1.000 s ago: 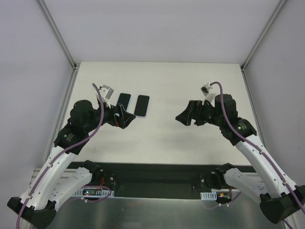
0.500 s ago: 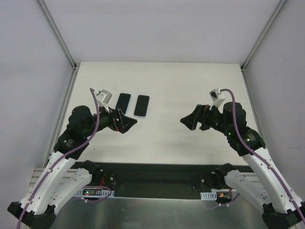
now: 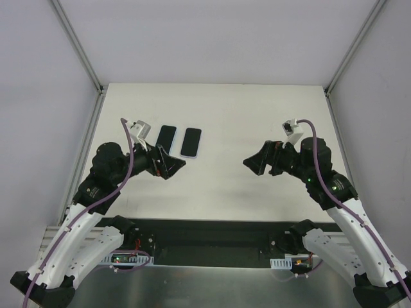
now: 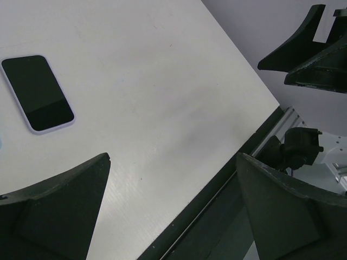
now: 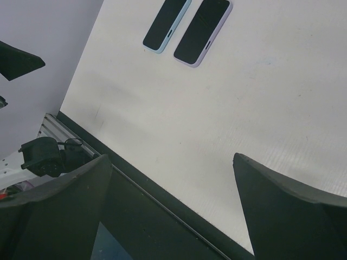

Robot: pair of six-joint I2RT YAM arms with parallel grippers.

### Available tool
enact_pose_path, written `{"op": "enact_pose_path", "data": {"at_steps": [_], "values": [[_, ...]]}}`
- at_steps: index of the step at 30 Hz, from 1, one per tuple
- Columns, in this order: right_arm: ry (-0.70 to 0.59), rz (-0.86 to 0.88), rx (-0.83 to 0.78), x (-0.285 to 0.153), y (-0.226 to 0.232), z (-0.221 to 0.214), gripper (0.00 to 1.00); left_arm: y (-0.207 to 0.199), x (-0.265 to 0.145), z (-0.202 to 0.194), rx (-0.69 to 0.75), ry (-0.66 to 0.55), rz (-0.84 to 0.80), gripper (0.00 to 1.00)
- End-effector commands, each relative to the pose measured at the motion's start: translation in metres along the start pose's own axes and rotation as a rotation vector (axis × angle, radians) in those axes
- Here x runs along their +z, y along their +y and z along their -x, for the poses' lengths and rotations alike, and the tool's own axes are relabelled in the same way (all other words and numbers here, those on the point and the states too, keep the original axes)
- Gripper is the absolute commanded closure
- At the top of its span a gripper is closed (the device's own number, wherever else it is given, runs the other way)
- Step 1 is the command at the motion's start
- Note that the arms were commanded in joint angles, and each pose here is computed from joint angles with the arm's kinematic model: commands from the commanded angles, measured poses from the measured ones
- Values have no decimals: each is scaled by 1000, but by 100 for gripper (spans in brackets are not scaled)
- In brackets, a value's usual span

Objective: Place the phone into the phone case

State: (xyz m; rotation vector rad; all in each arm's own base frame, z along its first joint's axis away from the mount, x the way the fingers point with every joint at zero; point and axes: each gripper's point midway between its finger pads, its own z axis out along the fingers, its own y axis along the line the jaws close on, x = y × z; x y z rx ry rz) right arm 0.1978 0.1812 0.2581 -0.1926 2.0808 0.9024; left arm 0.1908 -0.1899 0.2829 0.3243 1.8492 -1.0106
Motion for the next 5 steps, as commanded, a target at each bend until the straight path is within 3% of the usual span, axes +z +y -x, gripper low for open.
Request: {"op": "enact_pose_path", "data": {"at_steps": [1,5], "values": [[-33,8,1,-3,4,8,4,-6,0,9,20,-36,-33,1],[-46,3,-4,-5,4,11,4,-5,0,9,23,-36,-31,1]]}}
